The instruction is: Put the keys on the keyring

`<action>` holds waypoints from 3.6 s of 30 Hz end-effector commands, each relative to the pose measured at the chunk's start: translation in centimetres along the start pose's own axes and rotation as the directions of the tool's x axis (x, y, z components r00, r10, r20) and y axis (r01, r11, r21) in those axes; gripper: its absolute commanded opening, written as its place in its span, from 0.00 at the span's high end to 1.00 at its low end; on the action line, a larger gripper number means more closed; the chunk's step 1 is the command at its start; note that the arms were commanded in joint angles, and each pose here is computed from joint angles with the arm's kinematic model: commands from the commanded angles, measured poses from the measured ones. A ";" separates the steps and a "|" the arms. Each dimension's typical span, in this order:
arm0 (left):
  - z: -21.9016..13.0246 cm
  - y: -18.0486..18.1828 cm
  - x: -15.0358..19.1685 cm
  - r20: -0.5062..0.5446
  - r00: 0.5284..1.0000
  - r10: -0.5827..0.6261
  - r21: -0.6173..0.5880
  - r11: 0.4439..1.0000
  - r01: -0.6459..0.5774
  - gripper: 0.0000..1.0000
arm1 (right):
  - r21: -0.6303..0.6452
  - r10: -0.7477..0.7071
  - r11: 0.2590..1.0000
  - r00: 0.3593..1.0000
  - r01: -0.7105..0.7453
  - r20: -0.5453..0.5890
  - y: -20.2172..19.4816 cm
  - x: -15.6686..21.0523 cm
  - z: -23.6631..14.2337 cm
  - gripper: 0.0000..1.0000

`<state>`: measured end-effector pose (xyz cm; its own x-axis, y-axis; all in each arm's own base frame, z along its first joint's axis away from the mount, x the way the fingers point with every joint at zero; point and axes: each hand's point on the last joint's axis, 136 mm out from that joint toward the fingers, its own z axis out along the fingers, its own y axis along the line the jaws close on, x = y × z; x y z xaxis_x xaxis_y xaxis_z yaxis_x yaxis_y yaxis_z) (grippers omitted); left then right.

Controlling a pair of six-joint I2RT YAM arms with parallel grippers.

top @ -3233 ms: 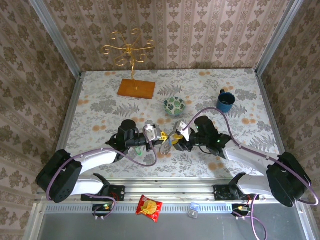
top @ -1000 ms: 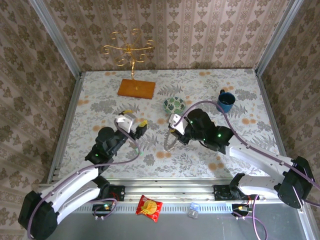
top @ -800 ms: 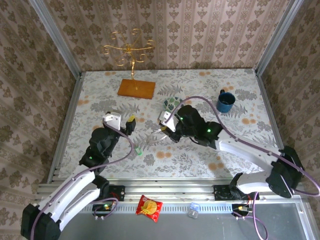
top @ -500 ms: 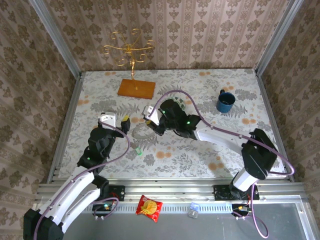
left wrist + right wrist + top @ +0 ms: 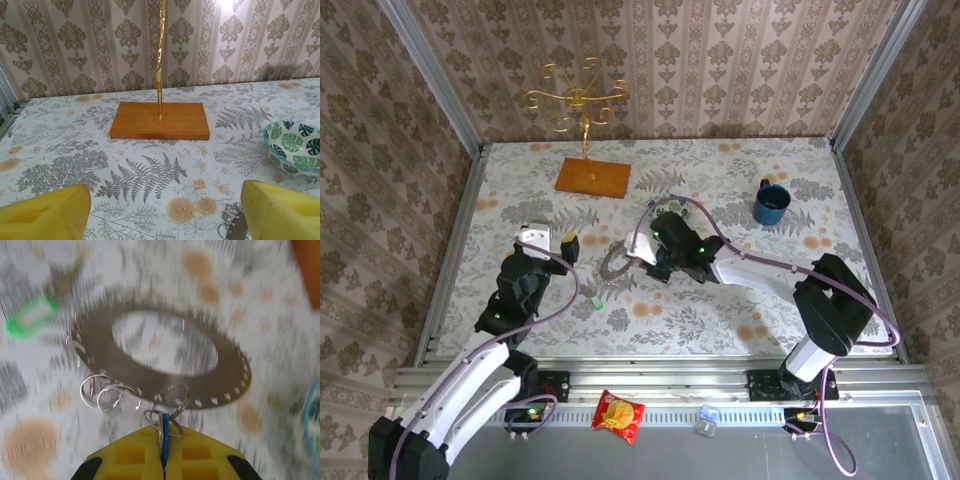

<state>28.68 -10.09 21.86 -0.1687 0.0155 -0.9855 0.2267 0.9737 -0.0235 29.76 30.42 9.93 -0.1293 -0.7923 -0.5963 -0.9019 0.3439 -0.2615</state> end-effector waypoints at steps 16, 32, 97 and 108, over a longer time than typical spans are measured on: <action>1.3 0.2 0.9 -0.113 0.985 -0.132 0.025 0.990 0.136 0.20 | 0.002 -0.131 0.989 0.897 0.145 -0.423 -0.4 10.8 -2.2 0.59; 2.5 -3.0 3.9 -0.314 0.932 -0.181 0.141 0.962 0.234 0.21 | 0.130 0.853 0.521 0.519 -0.844 -0.053 1.3 4.9 -6.9 0.62; 2.5 -2.2 4.0 -0.325 0.933 -0.153 0.099 0.976 0.194 0.21 | 0.365 0.678 0.729 0.537 -0.580 -0.502 4.0 6.8 1.8 0.73; 2.6 -2.2 4.2 -0.329 0.932 -0.151 0.098 0.976 0.192 0.21 | 0.366 0.664 0.738 0.516 -0.566 -0.542 4.6 7.6 2.1 0.78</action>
<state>29.49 -12.39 15.79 -0.5433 -0.0731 -0.8364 0.2561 0.9343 -0.2480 26.21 27.15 2.81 -0.8908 -0.4393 -0.1161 -0.4253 0.8960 -0.1276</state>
